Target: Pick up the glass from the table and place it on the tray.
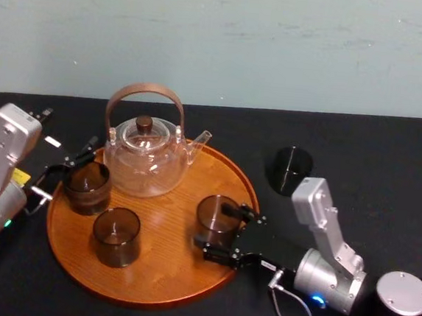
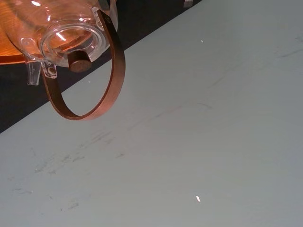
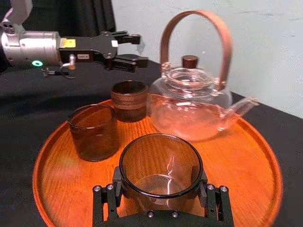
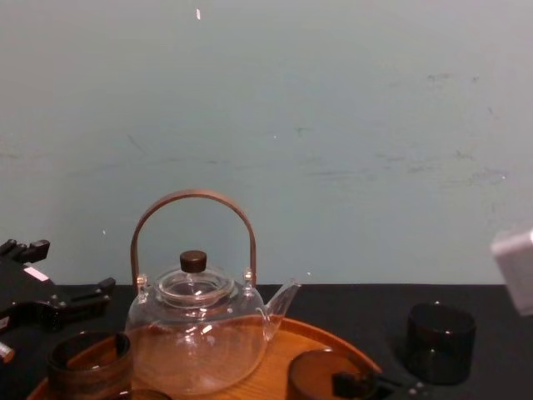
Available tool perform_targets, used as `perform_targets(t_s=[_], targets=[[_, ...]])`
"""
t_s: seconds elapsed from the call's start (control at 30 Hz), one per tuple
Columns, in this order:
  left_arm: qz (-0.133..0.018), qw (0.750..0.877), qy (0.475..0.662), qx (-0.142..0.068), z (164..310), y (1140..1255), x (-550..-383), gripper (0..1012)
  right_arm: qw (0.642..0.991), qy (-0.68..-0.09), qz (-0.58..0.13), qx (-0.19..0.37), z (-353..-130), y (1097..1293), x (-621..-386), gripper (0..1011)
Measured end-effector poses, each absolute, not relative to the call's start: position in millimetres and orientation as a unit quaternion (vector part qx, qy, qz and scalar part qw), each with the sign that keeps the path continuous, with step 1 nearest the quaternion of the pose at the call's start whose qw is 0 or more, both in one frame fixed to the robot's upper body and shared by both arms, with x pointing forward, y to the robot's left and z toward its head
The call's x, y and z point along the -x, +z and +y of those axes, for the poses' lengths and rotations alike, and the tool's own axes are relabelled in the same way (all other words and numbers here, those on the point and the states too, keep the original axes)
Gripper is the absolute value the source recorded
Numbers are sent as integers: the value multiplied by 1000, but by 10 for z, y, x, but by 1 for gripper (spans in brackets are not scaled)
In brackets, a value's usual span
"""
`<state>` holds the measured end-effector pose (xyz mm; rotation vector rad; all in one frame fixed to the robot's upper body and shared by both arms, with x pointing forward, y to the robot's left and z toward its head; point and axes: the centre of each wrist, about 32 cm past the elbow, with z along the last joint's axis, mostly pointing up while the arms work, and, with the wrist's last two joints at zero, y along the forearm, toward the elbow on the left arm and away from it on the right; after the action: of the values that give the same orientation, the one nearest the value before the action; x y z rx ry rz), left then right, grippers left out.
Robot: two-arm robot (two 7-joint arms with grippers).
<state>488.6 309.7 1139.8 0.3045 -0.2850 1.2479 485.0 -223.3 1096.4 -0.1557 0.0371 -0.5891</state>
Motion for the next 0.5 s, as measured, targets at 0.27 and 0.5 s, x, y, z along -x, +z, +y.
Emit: perform_targets(t_s=[0.27, 0.5], targets=[[-132, 791, 580, -141, 3097, 11398, -4886, 1001, 962, -262, 19, 78, -2030, 10924, -4924, 905], [-132, 791, 580, -141, 3097, 11398, -4886, 1001, 967, -242, 16, 81, -1886, 10906, -4966, 905]])
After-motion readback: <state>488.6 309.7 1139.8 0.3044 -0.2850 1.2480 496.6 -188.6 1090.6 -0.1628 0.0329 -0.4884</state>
